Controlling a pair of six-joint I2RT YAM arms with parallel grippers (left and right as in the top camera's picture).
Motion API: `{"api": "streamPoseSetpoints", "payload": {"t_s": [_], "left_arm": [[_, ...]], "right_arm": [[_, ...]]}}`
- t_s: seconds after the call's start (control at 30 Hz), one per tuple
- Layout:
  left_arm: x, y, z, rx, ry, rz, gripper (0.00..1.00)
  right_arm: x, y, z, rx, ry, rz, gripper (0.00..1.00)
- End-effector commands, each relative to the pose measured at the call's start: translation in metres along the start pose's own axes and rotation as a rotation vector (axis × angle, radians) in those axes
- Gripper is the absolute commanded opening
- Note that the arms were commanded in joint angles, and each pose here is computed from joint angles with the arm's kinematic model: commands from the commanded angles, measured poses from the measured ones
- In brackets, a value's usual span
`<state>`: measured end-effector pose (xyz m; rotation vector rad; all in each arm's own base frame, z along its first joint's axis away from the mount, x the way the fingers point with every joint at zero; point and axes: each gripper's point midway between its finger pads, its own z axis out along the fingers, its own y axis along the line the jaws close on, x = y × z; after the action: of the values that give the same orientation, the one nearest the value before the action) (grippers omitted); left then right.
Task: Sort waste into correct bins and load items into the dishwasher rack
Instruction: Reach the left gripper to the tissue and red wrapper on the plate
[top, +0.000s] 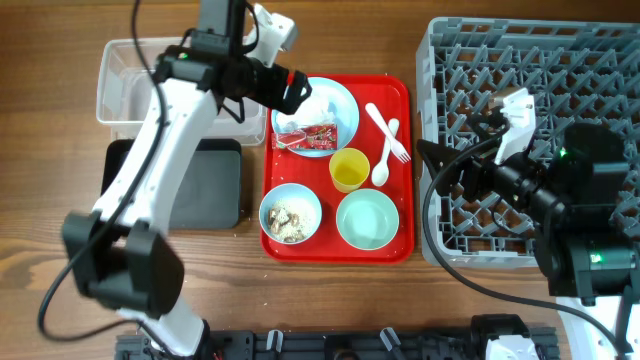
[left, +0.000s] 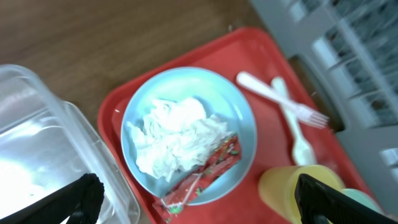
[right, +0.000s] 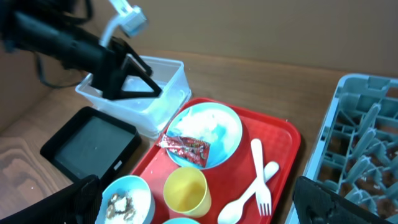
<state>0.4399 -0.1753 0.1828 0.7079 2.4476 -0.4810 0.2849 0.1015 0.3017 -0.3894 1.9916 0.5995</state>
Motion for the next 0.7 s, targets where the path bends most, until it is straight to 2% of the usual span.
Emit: {"api": "streamPoseSetpoints", "payload": {"t_s": [0.0,0.2,0.37,0.5,0.67], "left_arm": [[0.006,0.001,0.03,0.039,0.036,0.14,1.0],[0.028,0.006,0.068,-0.057,0.162,0.305,1.0],[0.03,0.001,0.089,-0.113,0.202,0.463,1.0],[0.027,0.008,0.105,-0.188,0.207,0.495,1.0],[0.035,0.011,0.126,-0.18,0.223,0.495,1.0]], "right_arm": [[0.002,0.002,0.005,-0.027,0.027,-0.002,1.0],[0.021,-0.006,0.019,-0.029,0.114,0.057,1.0],[0.026,-0.01,0.025,-0.028,0.14,0.081,1.0],[0.028,-0.01,0.025,-0.029,0.144,0.084,1.0],[0.03,-0.01,0.025,-0.028,0.154,0.089,1.0]]}}
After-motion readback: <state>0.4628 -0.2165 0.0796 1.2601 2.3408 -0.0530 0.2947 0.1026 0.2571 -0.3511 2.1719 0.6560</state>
